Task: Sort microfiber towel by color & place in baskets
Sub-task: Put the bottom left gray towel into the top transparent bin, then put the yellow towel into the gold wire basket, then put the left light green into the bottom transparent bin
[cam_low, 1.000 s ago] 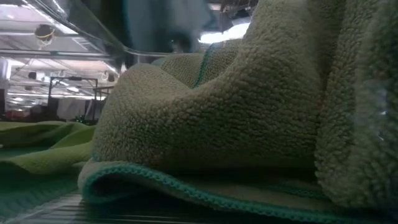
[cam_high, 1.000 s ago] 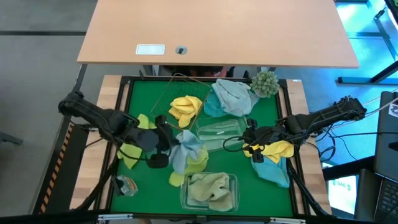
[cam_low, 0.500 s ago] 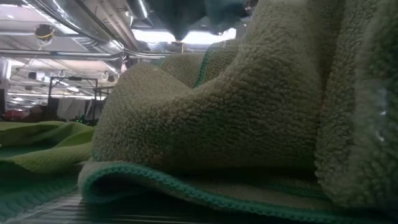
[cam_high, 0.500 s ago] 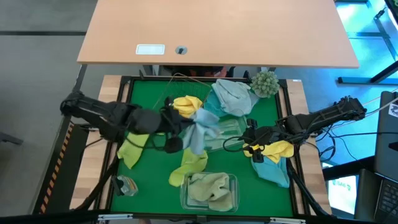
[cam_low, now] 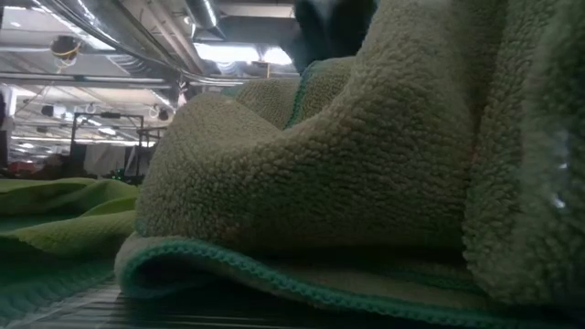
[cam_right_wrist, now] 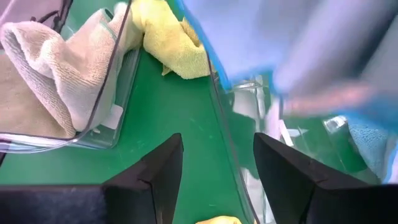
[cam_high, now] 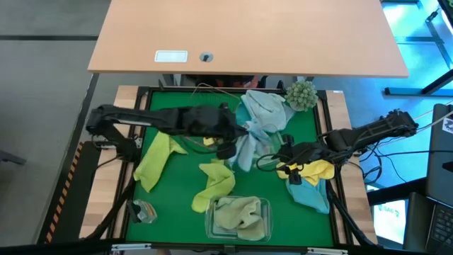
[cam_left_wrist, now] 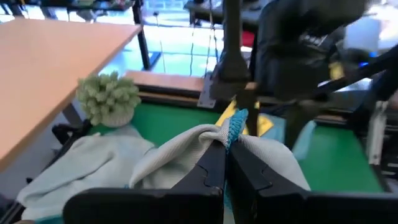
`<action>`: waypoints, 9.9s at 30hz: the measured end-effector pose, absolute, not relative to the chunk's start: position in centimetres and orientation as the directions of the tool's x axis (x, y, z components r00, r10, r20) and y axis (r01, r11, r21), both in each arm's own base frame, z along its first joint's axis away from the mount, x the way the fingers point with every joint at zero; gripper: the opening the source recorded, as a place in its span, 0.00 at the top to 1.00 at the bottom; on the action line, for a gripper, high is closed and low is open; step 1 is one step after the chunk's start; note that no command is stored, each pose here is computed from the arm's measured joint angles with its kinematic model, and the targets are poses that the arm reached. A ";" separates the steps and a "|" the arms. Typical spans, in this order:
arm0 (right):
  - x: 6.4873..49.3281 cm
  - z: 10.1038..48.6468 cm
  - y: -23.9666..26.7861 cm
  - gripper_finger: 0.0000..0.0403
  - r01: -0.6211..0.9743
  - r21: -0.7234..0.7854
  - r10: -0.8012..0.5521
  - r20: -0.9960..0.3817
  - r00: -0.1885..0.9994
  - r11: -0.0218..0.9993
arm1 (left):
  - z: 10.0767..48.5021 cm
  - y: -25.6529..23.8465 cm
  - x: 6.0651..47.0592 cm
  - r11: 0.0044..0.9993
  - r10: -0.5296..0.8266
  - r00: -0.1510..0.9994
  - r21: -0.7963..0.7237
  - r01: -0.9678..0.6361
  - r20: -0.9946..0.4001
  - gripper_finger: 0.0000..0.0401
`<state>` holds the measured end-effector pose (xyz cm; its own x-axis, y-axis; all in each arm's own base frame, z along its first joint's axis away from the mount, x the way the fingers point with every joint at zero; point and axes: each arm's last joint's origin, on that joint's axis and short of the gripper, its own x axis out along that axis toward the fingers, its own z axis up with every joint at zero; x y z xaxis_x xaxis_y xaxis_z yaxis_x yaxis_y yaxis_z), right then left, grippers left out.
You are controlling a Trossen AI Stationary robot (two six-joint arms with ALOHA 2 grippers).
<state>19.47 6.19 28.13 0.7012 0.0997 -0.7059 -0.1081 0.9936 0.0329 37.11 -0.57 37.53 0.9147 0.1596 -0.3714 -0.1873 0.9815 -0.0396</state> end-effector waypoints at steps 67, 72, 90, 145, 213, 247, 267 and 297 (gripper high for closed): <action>17.4 30.0 5.5 0.51 -0.113 0.056 0.123 -0.630 0.767 0.992 | 21.6 -0.5 44.7 0.976 0.203 0.678 0.092 -0.197 -0.706 0.86; 17.4 30.0 5.6 0.51 -0.125 0.066 0.139 -0.631 0.763 0.990 | 21.8 -0.2 44.7 0.974 0.214 0.676 0.097 -0.207 -0.705 0.75; 16.0 28.5 5.3 0.51 0.036 0.215 0.152 -0.792 0.591 0.976 | 31.3 -0.8 44.0 0.979 0.194 0.606 0.111 -0.172 -0.772 0.60; 11.7 15.8 3.2 0.75 0.675 0.020 -0.185 -0.956 0.230 0.737 | 29.6 -4.9 32.5 0.982 0.173 0.814 0.034 -0.186 -0.554 0.59; 30.7 36.9 -4.5 1.00 0.191 -0.077 -0.203 -0.196 0.959 0.978 | 29.2 -5.3 23.3 0.986 0.150 0.923 -0.019 -0.167 -0.355 0.59; 40.9 21.9 -14.5 0.96 0.231 -0.031 -0.233 -0.170 0.957 0.972 | 29.2 -5.3 23.3 0.986 0.146 0.923 -0.019 -0.163 -0.357 0.59; 40.8 21.2 -14.4 0.59 0.214 -0.018 -0.212 -0.239 0.948 0.977 | 29.2 -5.3 23.3 0.982 0.146 0.923 -0.061 -0.179 -0.357 0.59; 31.6 33.0 -11.1 0.44 0.212 -0.001 -0.197 -0.367 0.909 0.977 | 26.9 -4.5 18.7 0.853 0.044 0.682 -0.328 -0.405 -0.730 0.59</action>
